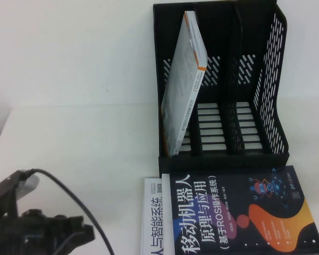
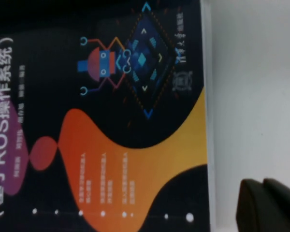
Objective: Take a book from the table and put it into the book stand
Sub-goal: Push book with right arm
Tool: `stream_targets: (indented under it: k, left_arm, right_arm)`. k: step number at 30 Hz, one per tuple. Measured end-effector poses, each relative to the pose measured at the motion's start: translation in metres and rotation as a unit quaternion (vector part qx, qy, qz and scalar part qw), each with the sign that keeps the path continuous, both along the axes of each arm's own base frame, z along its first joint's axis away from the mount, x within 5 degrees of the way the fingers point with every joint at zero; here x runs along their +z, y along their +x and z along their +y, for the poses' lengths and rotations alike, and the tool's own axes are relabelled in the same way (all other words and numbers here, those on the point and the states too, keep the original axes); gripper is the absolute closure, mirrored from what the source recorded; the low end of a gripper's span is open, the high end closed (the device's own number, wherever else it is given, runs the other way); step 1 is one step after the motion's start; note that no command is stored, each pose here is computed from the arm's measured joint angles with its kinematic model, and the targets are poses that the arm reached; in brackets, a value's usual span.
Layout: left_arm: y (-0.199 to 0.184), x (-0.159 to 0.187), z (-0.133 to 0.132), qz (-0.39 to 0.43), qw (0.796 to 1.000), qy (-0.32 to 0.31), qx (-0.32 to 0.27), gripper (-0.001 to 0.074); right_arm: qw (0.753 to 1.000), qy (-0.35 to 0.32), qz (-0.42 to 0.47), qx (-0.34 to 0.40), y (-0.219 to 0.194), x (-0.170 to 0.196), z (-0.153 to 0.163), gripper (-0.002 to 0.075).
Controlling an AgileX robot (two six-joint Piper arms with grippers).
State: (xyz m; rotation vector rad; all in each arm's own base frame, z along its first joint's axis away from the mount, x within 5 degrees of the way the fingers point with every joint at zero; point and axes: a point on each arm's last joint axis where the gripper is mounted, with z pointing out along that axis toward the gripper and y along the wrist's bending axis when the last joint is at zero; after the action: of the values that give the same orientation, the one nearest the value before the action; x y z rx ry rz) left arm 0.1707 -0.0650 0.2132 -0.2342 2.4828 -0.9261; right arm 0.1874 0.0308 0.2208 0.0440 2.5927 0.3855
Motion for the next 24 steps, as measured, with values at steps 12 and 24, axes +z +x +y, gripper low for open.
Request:
stream_targets:
  k: [12, 24]
  left_arm:
    - [0.021, -0.021, -0.013, 0.021, 0.997, -0.07, -0.032, 0.0738]
    - [0.022, -0.018, -0.015, 0.002, 0.996, -0.085, -0.033, 0.0738]
  right_arm:
    - [0.996, -0.01, 0.086, 0.007, 0.043, -0.039, 0.002, 0.0727]
    - [0.994, -0.023, 0.081, 0.066, 0.049, -0.051, 0.03, 0.0727]
